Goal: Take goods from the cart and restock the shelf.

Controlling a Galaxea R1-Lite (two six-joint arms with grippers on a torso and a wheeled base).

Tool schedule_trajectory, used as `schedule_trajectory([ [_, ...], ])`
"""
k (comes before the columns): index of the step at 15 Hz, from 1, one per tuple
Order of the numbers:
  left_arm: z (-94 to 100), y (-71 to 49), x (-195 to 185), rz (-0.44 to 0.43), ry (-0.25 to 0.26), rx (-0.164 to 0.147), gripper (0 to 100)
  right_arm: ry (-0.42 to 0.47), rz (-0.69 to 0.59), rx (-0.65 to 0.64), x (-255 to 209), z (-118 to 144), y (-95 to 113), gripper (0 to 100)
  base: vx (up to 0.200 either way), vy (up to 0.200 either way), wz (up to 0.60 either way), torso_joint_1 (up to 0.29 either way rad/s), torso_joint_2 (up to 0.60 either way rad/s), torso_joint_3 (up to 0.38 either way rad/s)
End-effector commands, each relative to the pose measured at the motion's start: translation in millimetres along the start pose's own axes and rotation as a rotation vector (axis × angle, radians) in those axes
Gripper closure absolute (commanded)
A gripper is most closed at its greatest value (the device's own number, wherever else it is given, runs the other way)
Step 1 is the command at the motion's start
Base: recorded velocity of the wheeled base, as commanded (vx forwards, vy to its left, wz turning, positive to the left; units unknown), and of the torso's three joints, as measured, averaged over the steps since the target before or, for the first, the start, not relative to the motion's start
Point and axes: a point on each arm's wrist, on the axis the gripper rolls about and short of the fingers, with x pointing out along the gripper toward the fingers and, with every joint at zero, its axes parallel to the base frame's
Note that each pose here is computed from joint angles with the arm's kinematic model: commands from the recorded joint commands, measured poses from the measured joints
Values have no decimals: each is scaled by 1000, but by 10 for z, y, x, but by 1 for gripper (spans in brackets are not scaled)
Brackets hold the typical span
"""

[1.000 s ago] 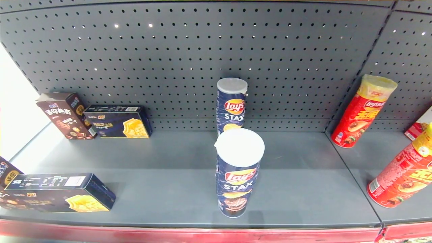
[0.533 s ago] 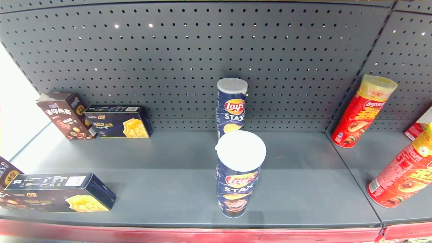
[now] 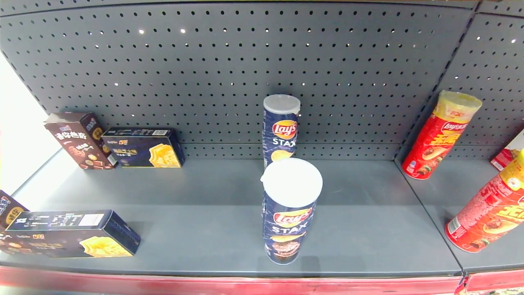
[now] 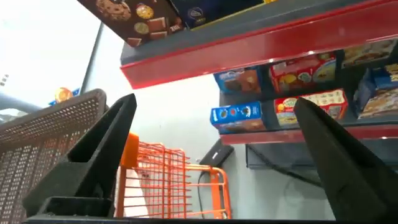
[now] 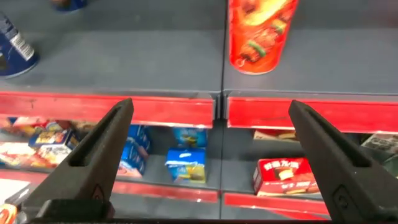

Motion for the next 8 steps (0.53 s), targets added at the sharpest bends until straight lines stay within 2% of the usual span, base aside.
schedule_trajectory([
  [1, 18, -22, 17, 67, 63, -31, 0, 42, 3, 5, 35, 8, -3, 0, 0, 0, 0, 0, 0, 0],
  [2, 7, -46, -31, 202, 80, -82, 0, 44, 1, 6, 37, 8, -3, 0, 0, 0, 0, 0, 0, 0],
  [3, -1, -78, -62, 267, 81, -115, 0, 41, 4, 6, 34, 8, -3, 0, 0, 0, 0, 0, 0, 0],
  [5, -4, -118, -61, 131, 15, -194, 0, 12, 11, 2, 9, 3, -2, 0, 0, 0, 0, 0, 0, 0],
  [6, -2, -133, -54, 61, -9, -208, 0, -3, 15, 1, -4, 0, 0, 0, 0, 0, 0, 0, 0, 0],
  [7, -1, -173, -26, -87, -70, -291, 0, -16, 9, 1, -12, -6, 1, 0, 0, 0, 0, 0, 0, 0],
  [8, -2, -185, -12, -138, -96, -318, 0, -22, 8, 2, -17, -7, 1, 0, 0, 0, 0, 0, 0, 0],
])
